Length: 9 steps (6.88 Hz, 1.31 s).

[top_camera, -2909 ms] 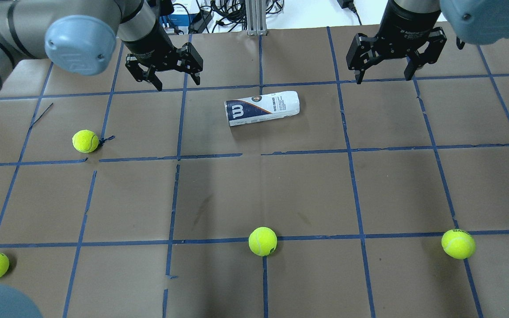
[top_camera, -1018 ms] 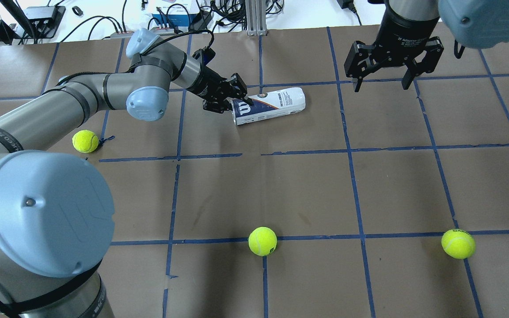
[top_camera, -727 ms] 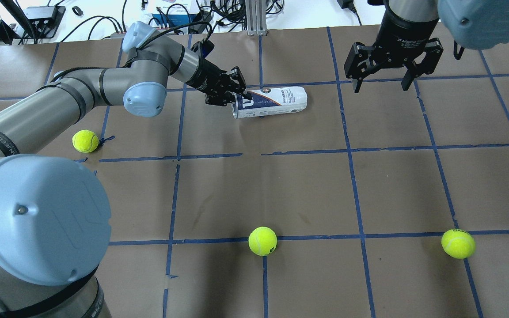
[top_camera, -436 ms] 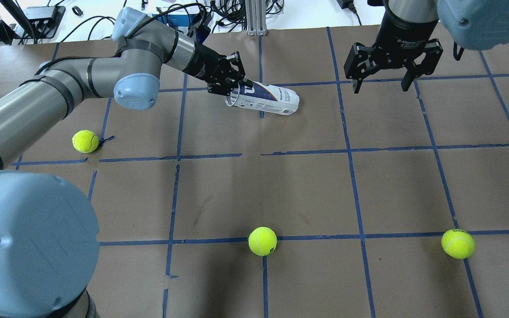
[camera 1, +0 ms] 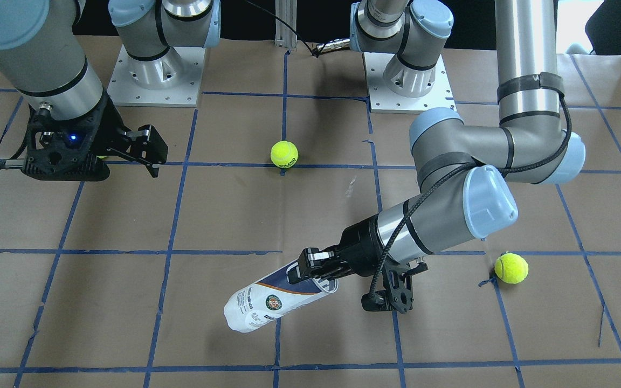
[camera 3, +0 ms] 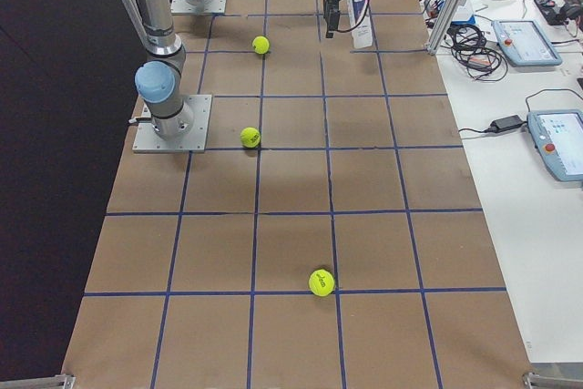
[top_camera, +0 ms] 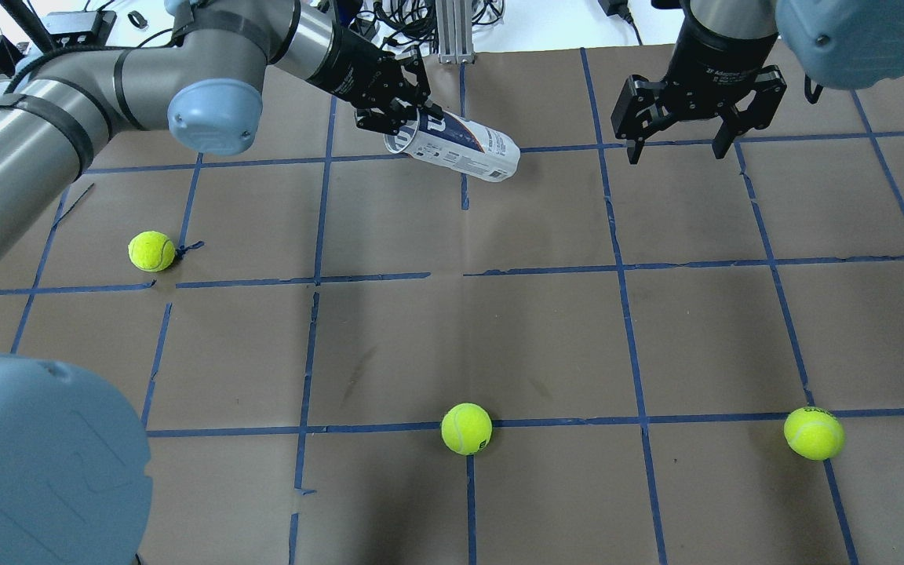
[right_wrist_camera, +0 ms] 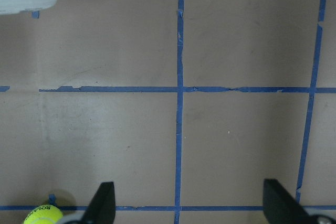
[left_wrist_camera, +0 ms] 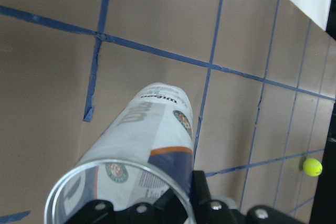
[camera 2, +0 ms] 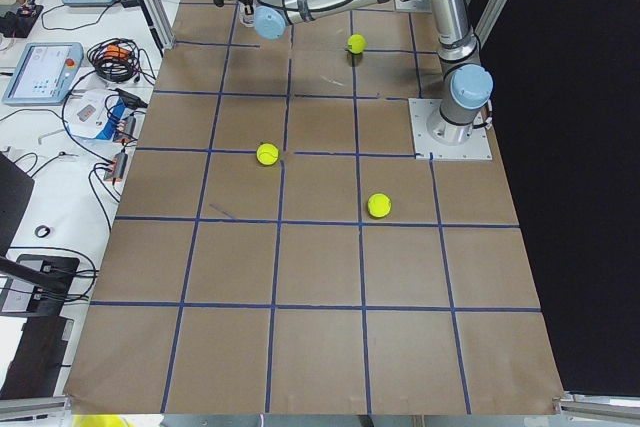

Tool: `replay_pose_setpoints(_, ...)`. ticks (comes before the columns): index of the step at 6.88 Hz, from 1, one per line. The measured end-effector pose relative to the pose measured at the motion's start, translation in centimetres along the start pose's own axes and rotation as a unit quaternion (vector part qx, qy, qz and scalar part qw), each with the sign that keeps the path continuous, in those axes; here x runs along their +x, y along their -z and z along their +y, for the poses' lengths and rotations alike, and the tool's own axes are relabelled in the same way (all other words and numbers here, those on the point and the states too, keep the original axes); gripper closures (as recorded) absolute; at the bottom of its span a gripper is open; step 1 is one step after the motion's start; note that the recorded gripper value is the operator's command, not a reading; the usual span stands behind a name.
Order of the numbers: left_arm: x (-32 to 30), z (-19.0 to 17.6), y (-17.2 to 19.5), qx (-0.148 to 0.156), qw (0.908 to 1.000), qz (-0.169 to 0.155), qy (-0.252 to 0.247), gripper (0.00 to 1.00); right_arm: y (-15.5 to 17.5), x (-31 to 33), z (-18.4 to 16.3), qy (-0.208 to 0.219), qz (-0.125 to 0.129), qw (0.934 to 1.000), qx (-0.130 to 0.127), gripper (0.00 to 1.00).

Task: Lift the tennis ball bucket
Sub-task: 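Lift the can with the left gripper, tilting it upright, then lower the upright can onto the table and open the left gripper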

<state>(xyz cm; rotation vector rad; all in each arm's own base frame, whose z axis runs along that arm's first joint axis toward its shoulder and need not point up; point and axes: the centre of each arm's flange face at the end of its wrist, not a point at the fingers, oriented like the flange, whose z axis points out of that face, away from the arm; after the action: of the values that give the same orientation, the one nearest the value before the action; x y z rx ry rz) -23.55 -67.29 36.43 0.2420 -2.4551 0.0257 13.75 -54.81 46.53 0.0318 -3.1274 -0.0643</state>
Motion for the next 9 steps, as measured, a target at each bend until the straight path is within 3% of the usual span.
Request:
replay_pose_setpoints(2,4.3,-0.3,2.2,0.018,0.9945,-0.093,-0.044,0.98,0.0,0.1,-0.1,0.001,0.002,1.0000,0.000,0.00)
replay_pose_setpoints(3,5.6,0.3,1.7,0.018,0.9872,-0.137,-0.081,0.98,0.0,0.1,-0.1,0.001,0.001,1.0000,0.000,0.00)
replay_pose_setpoints(4,6.8,1.5,0.5,0.020,0.9698,-0.204,-0.132,0.98,-0.1,0.1,-0.1,0.001,0.000,1.0000,0.000,0.00)
replay_pose_setpoints(5,7.1,2.1,-0.6,0.016,0.9436,-0.270,-0.191,0.97,-0.1,0.1,-0.1,0.001,-0.001,1.0000,-0.001,0.00)
replay_pose_setpoints(6,6.7,2.0,-1.6,0.005,0.9196,-0.312,-0.238,0.97,-0.1,0.1,-0.1,0.000,-0.002,1.0000,-0.001,0.00)
replay_pose_setpoints(7,6.1,1.7,-2.5,-0.004,0.9094,-0.330,-0.253,0.96,-0.1,0.1,-0.1,-0.001,-0.002,1.0000,-0.001,0.00)
replay_pose_setpoints(9,5.4,2.0,-3.5,-0.026,0.9078,-0.342,-0.241,0.91,-0.1,0.1,-0.1,-0.001,-0.002,1.0000,-0.001,0.00)
